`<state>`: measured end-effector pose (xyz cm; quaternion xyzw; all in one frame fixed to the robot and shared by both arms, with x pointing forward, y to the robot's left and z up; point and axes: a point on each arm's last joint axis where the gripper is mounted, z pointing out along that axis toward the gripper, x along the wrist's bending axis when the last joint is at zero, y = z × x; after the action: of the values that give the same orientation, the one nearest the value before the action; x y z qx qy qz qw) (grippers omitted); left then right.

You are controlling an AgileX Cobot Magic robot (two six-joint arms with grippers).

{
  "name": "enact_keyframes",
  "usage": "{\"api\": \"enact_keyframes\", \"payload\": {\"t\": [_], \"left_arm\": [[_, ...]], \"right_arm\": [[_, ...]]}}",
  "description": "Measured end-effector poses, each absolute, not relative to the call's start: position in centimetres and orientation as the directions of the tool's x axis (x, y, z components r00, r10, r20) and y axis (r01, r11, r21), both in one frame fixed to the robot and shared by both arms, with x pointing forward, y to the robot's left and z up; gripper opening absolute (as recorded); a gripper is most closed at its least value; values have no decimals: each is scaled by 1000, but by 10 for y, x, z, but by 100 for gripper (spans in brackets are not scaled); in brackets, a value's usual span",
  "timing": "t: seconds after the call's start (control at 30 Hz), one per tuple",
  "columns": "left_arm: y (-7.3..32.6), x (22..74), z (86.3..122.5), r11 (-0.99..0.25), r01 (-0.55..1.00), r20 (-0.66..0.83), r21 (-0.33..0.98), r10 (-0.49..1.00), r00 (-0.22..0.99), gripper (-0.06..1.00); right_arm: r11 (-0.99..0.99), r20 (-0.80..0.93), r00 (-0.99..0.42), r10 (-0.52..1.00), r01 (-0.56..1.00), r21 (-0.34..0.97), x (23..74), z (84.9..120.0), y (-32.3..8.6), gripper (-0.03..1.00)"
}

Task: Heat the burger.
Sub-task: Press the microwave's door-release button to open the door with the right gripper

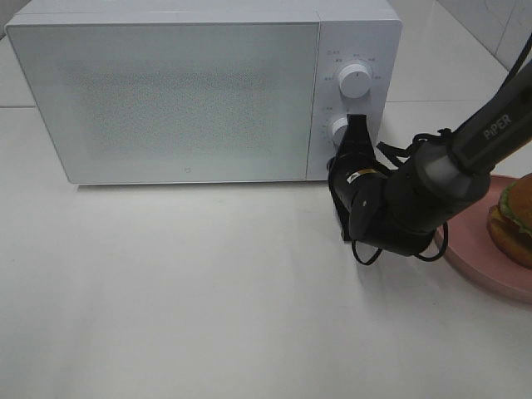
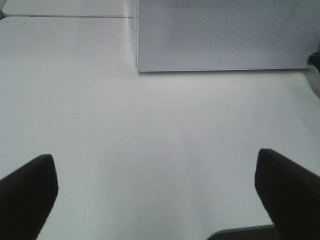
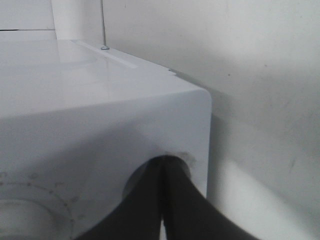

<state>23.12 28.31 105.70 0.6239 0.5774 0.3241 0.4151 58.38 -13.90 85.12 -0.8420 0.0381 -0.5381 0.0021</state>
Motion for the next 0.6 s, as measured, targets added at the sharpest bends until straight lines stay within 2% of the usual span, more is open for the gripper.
{"api": "enact_keyframes", "payload": {"t": [0.6], "left_arm": [[283, 231, 1057, 11, 451, -75, 892, 990, 123, 99]], "right_arm": [[-994, 906, 416, -80, -98, -43, 592, 848, -131, 2]]}}
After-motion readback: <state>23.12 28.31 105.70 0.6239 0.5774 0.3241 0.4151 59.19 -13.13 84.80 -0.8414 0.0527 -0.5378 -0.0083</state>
